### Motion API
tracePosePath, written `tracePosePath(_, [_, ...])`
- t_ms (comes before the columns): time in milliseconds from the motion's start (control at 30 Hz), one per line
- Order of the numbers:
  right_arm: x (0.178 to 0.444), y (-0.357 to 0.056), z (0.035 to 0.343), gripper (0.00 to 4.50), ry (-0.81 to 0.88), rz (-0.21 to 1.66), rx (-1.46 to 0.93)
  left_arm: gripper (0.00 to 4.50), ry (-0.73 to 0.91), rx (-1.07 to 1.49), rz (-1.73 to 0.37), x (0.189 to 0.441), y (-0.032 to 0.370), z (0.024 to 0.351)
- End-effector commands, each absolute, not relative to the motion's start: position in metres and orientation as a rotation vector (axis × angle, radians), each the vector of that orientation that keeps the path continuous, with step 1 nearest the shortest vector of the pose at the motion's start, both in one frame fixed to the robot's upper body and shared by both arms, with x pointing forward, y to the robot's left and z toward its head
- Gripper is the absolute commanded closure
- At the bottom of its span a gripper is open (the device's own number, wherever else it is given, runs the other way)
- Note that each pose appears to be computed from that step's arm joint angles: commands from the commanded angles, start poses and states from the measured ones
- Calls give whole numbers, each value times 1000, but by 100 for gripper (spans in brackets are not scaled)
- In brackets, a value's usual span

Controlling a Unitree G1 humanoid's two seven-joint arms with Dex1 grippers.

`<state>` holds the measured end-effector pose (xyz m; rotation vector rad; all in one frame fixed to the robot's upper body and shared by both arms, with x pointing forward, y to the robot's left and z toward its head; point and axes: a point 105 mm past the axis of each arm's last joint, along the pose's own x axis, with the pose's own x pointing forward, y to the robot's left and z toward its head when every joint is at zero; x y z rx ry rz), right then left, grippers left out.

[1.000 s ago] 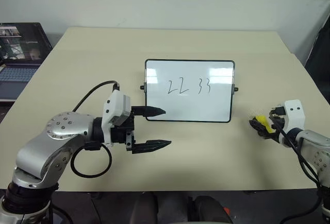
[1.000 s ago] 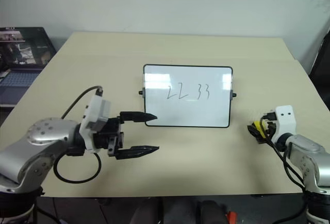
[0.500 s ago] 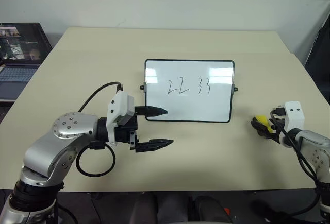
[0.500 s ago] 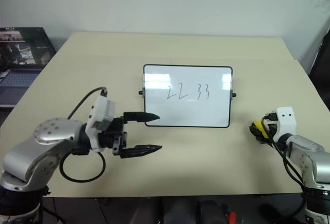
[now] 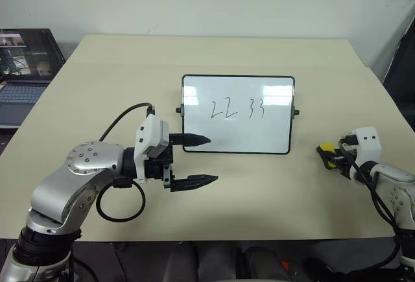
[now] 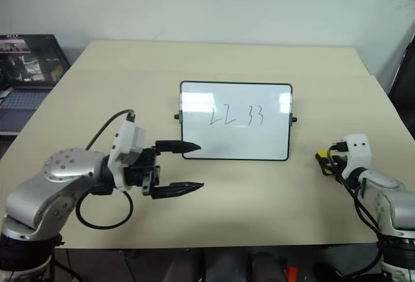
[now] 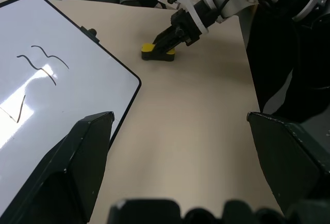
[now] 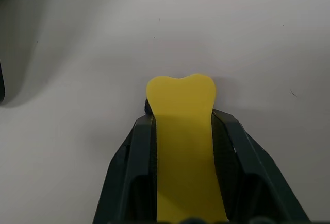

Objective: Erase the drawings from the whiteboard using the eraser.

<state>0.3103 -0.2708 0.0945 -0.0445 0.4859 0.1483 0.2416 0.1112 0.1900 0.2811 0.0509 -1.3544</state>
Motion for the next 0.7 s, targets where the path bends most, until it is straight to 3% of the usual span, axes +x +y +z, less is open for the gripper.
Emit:
tracePosePath(33, [313, -269, 111, 338, 421, 151, -51, 0, 17, 311, -1360, 238, 109, 195])
tracePosePath(333, [298, -255, 174, 338, 182, 185, -88, 0, -34, 238, -965, 273, 149, 197])
tracePosePath(433, [293, -235, 189, 338, 110, 260, -75, 0, -44, 237, -801, 289, 170, 193])
tracePosePath(700, [288, -162, 228, 338, -88, 565, -123, 0, -34, 262, -680, 300, 193, 191])
